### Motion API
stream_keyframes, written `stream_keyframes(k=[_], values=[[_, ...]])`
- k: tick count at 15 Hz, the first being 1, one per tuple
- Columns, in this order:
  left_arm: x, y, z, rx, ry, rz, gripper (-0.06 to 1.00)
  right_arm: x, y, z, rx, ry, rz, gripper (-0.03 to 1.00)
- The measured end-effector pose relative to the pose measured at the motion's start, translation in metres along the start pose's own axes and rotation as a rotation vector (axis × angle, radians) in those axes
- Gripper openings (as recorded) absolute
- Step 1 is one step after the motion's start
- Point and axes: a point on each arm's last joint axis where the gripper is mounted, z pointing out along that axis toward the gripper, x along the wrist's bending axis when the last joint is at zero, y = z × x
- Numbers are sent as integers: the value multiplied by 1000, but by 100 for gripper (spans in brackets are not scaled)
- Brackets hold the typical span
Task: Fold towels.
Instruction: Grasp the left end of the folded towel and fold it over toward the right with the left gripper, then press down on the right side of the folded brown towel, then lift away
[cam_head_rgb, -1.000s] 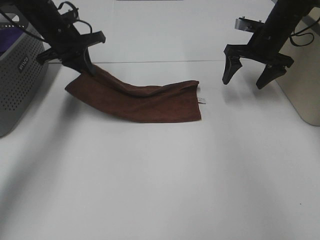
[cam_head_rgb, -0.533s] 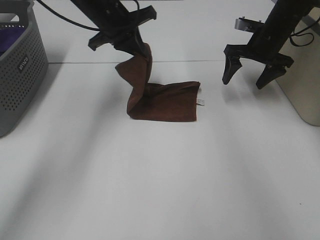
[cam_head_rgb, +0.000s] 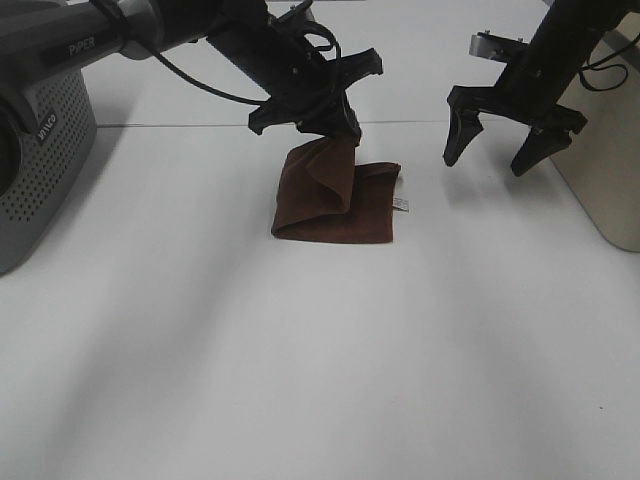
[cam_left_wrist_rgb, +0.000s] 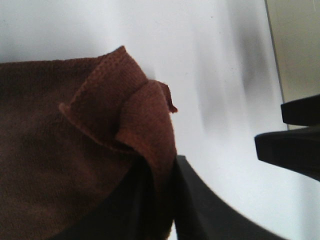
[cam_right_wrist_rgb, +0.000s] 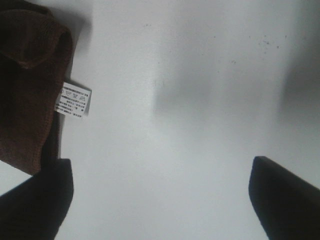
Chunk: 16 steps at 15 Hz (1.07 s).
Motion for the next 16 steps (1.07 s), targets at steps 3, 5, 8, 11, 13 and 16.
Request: stream_keyframes(k=[3,5,8,11,13,16], values=[[2,1,6,-22,-14,-31,34,5,1,-20,-41,-1,-10,91],[-1,3,6,-45,-54,-63,39,7,1,-28,-57,-1,-14,91],[-1,4,10,-60,-79,-91,41,7,1,-28,-57,6,-11,91],[14,11,-2,-22,-56,-104,47,26,4,-31,-87,217,-5,91],[47,30,-32,1,-15,-143,48,40,6,-34,-123,373,-42,91],[79,47,-71,28,20,-184,48,49,11,-14,-141,574,-50,91]])
